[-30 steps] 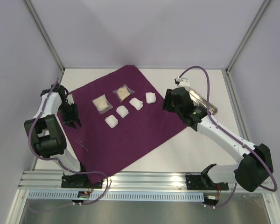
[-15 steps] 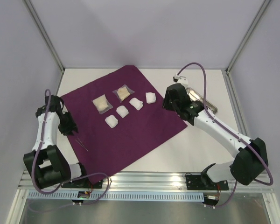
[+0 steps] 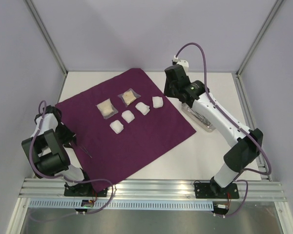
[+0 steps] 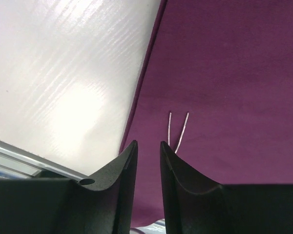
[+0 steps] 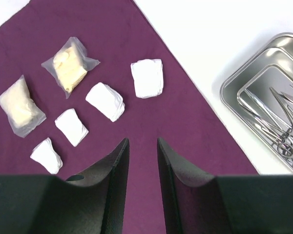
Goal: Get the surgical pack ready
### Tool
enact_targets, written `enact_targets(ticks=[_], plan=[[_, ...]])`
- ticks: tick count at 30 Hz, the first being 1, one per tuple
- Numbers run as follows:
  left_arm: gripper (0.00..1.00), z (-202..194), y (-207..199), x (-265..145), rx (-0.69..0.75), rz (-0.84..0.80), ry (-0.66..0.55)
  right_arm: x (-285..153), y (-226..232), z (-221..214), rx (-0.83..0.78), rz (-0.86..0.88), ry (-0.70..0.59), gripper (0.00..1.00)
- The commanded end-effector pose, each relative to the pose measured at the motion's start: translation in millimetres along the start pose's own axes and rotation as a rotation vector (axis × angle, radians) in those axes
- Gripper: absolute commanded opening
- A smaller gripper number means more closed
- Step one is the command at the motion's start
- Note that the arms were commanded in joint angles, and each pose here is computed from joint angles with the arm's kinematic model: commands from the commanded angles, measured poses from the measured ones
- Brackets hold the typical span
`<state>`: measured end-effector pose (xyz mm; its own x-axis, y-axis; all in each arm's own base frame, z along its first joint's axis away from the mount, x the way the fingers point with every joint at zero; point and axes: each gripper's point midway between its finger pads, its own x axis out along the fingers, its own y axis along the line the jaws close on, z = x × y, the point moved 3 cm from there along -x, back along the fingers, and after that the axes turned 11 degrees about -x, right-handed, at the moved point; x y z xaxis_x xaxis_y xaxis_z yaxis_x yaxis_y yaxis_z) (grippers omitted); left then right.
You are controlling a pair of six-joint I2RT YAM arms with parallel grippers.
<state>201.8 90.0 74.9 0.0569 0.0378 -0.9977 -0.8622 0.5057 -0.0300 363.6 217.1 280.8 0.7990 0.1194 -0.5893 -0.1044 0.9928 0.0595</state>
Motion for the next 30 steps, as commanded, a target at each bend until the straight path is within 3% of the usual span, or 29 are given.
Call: enact_targets(ticks=[1,9,30], plan=[[0.33,0,-9,1,-0.040,-0.051,0.012,7,4,4,-0.061,-0.024,0.034,0.31],[0.32,-13,-3,12,-0.057,-0.036,0.046,21,11,8,-0.111,-0.026,0.062,0.32],[0.26,-24,-10,29,-0.063,-0.094,0.114,2,-6,15,-0.156,-0.067,0.016,0.32]])
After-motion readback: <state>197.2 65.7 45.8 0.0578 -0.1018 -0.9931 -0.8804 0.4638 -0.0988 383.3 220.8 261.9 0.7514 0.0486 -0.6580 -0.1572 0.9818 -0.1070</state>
